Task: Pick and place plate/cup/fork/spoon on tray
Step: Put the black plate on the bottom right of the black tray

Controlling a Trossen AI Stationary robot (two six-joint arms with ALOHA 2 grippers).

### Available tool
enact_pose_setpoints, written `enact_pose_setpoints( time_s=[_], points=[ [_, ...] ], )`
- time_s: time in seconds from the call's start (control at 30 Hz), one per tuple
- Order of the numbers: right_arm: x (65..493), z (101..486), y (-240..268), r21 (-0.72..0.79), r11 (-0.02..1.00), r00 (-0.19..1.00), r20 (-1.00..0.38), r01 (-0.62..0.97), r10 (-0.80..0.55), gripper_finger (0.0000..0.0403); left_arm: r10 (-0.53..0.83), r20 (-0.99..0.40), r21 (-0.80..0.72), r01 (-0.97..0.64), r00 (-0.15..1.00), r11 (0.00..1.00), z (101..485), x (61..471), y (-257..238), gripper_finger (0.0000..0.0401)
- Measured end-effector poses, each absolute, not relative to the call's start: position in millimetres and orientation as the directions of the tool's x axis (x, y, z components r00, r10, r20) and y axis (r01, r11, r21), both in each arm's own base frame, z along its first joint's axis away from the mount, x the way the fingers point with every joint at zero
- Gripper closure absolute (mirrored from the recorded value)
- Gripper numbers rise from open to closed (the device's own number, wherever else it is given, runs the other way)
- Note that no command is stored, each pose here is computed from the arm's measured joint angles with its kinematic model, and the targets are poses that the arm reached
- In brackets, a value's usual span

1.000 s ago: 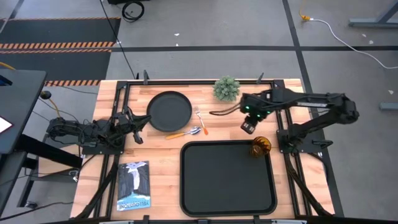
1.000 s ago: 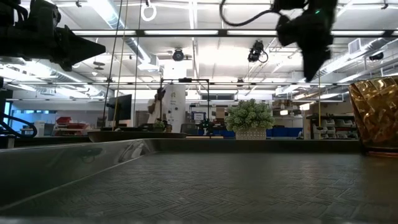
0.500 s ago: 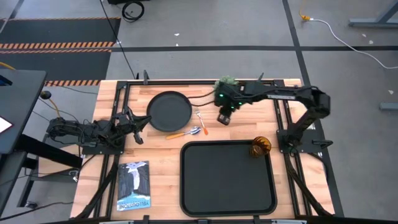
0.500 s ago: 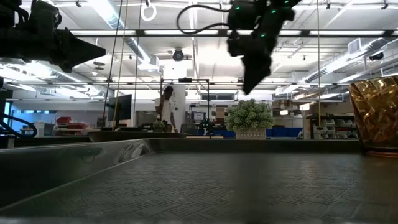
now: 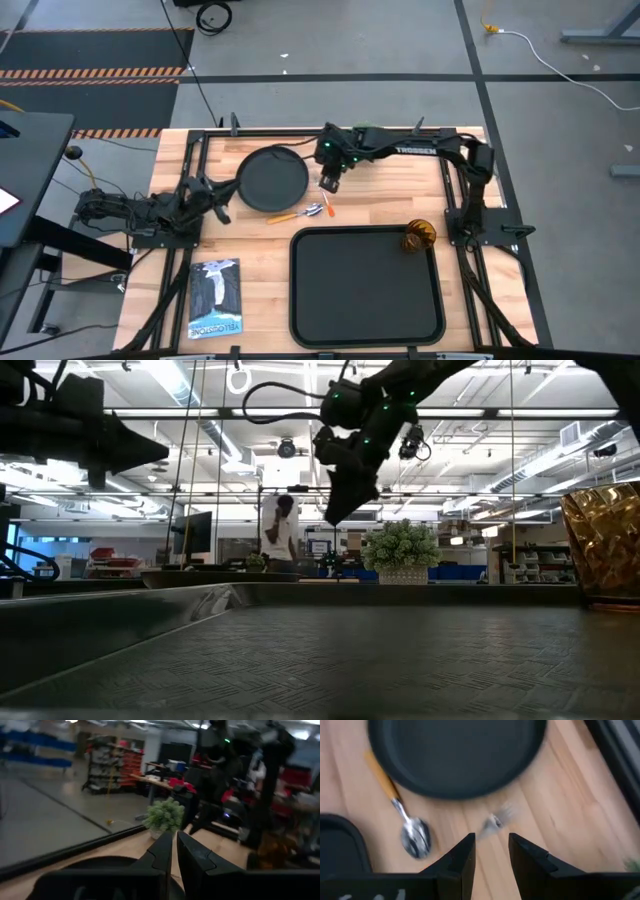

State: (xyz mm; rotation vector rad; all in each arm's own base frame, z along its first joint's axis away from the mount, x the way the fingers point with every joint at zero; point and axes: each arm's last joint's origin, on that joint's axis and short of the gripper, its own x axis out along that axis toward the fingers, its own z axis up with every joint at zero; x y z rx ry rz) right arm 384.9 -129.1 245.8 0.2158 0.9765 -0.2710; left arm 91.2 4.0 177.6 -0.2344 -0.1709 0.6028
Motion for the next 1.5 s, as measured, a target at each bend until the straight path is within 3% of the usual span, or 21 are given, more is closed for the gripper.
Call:
enact_pose_setpoints(
  time_s=[0.23, 0.6, 0.73, 1.1, 1.23, 1.5],
  points=[
    [409.1, 227.5, -131.9, 0.067, 0.965, 0.626, -0.772, 0.252, -0.11, 0.0279, 0.606, 0.044, -0.388, -0.545, 0.795, 0.743, 175.5, 90.7, 7.0, 0.0365],
    [411.4, 224.7, -126.8, 0.034, 0.972, 0.674, -0.726, 0.232, -0.135, 0.0279, 0.692, -0.174, -0.349, -0.701, 0.7, 0.622, 196.2, 92.6, 22.4, 0.0365],
    [412.1, 214.2, -122.3, 0.028, 0.976, 0.7, -0.702, 0.217, -0.136, 0.028, 0.647, -0.278, -0.378, -0.7, 0.71, 0.606, 193.6, 103.7, 32.3, 0.0365],
    [413.9, 211.2, -121.4, -0.013, 0.984, 0.734, -0.664, 0.18, -0.144, 0.0282, 0.582, -0.584, -0.335, -0.821, 0.566, 0.463, 177.5, 118.2, 76.5, 0.0364],
    [413.8, 211.8, -123.6, -0.01, 0.982, 0.738, -0.658, 0.189, -0.149, 0.0283, 0.559, -0.641, -0.321, -0.845, 0.527, 0.429, 169.5, 117.3, 86.5, 0.0364],
    [420.1, 190.8, -127.8, 0.028, 0.966, 0.716, -0.677, 0.257, -0.171, 0.0283, 0.569, -0.645, -0.262, -0.847, 0.51, 0.462, 167.9, 116.3, 92.2, 0.0364]
  ],
)
